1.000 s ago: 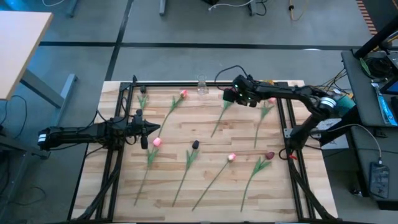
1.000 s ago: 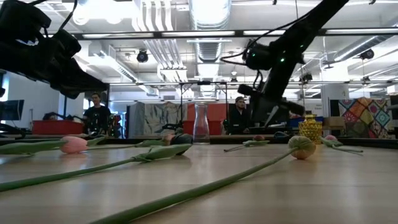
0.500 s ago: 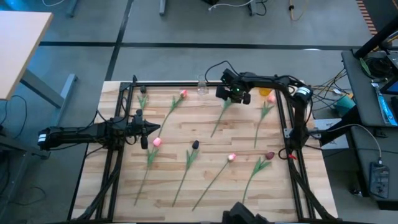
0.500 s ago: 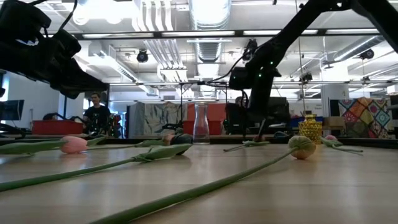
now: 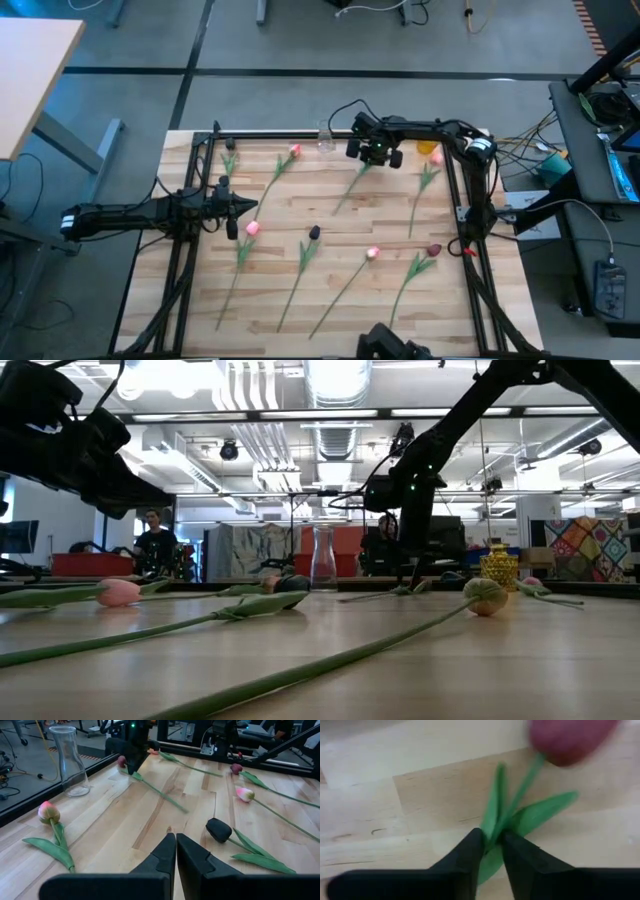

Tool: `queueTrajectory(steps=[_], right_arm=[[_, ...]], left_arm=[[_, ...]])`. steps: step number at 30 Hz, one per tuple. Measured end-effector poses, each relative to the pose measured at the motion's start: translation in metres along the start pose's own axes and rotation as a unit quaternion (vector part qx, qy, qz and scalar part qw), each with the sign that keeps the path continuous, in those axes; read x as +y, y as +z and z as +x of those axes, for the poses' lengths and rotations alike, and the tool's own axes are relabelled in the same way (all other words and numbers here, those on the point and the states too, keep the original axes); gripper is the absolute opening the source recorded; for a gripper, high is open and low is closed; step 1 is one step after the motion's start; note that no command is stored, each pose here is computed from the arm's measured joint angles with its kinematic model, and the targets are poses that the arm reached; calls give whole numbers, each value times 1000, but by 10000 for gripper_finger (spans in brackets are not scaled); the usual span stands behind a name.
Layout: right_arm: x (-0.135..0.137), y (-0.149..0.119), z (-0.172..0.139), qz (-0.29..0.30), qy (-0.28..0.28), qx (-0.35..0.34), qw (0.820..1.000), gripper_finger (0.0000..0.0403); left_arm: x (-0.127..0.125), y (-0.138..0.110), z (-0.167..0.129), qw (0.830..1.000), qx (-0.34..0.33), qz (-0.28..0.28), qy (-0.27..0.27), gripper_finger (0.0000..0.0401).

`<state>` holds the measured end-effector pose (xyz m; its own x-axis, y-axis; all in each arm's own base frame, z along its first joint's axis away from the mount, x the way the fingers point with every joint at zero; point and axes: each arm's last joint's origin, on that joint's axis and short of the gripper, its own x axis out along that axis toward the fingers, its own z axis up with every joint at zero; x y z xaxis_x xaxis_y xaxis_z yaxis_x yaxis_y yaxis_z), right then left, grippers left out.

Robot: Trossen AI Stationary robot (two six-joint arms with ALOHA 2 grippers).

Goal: Sort flowers into vase by color
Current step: Put the top red tulip into the crystal vase

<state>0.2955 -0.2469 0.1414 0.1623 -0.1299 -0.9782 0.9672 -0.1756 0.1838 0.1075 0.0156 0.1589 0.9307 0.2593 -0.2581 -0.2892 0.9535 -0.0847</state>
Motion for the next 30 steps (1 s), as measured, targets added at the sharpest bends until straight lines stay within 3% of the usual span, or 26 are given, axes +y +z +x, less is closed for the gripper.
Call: queueTrajectory(steps=[4, 8, 12, 15, 20, 26, 30], right_arm=[[-1, 3, -14, -44, -6, -41, 998, 21], [1, 5, -37, -92, 11, -82, 992, 14], [6, 5, -66, -135, 57, -130, 981, 14], [12, 2, -93, -183, 104, -173, 962, 13], [14, -8, -141, -290, 161, -244, 911, 13], [0, -23, -205, -428, 214, -324, 816, 13], [-19, -33, -242, -470, 223, -380, 765, 13]], left_arm=[[0, 0, 0, 1000, 0, 0, 0, 0], [0, 0, 0, 1000, 0, 0, 0, 0], [0, 0, 0, 1000, 0, 0, 0, 0], [0, 0, 0, 1000, 0, 0, 0, 0], [0, 0, 0, 1000, 0, 0, 0, 0], [0, 0, 0, 1000, 0, 0, 0, 0], [0, 0, 0, 1000, 0, 0, 0, 0]])
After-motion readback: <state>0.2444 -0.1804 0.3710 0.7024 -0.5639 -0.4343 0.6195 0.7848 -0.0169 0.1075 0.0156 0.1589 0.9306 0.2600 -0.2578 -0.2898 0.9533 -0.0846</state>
